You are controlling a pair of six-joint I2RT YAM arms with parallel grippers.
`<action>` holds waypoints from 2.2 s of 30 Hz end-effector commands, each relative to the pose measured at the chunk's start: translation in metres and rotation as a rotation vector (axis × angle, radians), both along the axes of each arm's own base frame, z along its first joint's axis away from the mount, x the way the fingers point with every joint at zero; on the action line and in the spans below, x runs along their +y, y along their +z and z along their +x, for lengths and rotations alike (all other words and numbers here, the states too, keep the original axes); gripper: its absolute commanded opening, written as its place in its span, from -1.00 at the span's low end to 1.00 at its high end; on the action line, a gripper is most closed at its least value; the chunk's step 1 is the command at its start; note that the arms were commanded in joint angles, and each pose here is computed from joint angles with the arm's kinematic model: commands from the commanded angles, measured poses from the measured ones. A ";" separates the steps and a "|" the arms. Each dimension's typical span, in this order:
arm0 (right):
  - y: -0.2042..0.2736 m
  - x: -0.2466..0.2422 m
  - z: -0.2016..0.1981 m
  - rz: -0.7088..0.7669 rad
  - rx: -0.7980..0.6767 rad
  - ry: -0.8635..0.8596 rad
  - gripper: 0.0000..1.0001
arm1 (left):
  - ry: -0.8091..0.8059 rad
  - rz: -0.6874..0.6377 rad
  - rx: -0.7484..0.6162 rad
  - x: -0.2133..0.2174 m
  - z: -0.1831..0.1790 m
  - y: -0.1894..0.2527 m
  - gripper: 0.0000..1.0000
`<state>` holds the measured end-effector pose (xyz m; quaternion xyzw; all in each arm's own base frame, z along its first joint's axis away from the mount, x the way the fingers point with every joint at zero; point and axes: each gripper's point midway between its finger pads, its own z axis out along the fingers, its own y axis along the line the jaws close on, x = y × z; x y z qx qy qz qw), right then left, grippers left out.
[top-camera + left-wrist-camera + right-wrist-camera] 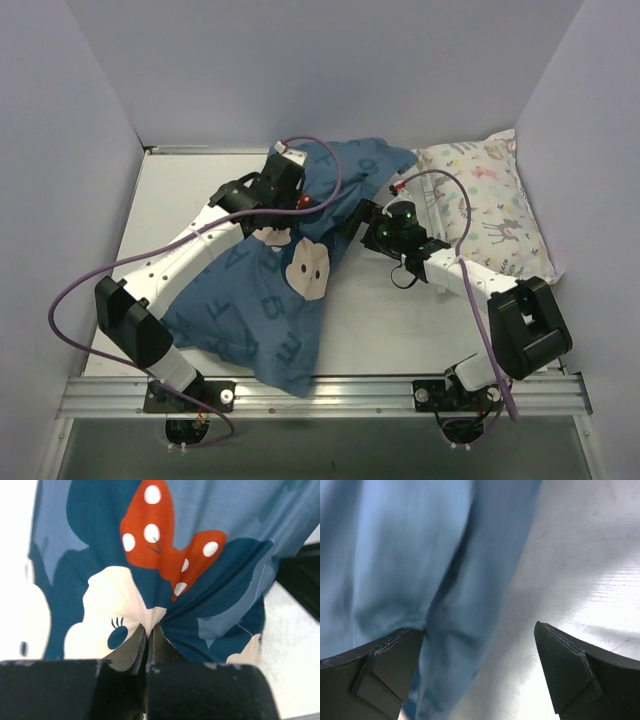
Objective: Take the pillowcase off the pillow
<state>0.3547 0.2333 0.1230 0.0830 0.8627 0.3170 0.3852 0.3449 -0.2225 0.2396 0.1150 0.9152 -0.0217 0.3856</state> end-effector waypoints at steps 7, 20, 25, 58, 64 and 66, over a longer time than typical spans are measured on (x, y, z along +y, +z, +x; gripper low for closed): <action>0.021 0.008 0.014 0.204 -0.138 -0.071 0.94 | -0.050 -0.141 0.021 -0.013 -0.013 -0.001 -1.00; 0.048 0.039 0.032 0.190 -0.296 -0.079 0.00 | -0.121 -0.190 0.063 -0.022 -0.027 0.001 -1.00; 0.061 0.035 0.028 0.157 -0.322 -0.085 -1.00 | -0.123 -0.169 0.043 -0.020 -0.023 0.013 -1.00; 0.125 0.069 0.079 -0.170 -0.226 0.069 -1.00 | 0.106 -0.302 -0.251 0.028 0.049 0.157 0.79; 0.159 0.058 0.072 -0.147 -0.264 0.085 0.20 | 0.033 -0.417 -0.238 -0.009 0.004 0.125 0.79; 0.190 0.031 0.073 -0.125 -0.296 0.035 0.60 | -0.008 -0.437 -0.224 -0.024 -0.007 0.115 0.79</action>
